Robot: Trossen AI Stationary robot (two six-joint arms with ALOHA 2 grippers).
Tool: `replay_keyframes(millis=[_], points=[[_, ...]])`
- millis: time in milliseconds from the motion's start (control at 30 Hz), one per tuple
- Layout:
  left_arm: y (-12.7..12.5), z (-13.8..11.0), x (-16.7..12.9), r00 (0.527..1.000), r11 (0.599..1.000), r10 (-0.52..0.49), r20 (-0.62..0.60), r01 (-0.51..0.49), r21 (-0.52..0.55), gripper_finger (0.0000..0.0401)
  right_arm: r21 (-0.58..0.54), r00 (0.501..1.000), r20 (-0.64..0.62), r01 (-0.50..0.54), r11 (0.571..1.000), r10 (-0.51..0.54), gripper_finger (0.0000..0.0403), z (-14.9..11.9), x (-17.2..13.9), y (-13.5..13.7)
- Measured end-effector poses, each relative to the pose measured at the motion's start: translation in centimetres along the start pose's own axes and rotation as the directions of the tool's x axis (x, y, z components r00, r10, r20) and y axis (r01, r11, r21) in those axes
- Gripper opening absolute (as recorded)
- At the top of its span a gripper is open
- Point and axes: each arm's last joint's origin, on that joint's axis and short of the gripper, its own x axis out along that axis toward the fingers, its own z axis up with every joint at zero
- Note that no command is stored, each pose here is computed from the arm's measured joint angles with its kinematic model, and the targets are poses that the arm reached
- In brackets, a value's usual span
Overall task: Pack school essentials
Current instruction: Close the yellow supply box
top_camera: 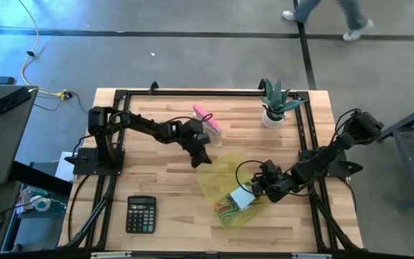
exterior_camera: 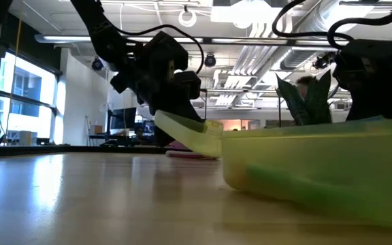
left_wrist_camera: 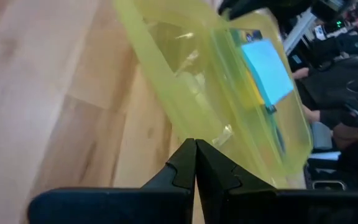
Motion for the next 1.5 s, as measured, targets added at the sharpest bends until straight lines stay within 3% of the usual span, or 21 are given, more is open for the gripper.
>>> replay_keyframes(millis=[733,867,1500], points=[[-1.0,0.0,0.1,0.996,0.995,-0.090,-0.027,0.091,0.043,0.0000,-0.052,0.999,0.043,0.030,0.998,-0.028,0.0034,0.1,0.0,-0.3],[-1.6,0.4,-0.2,0.989,0.987,-0.146,-0.020,0.147,0.071,0.0000,-0.059,0.999,0.045,0.029,0.998,-0.027,0.0034,0.1,0.0,-0.3],[-6.2,1.0,-1.3,0.973,0.954,-0.231,0.024,0.222,0.200,0.0000,-0.083,0.993,0.122,0.010,0.996,0.000,0.0034,-0.2,-0.4,0.0]])
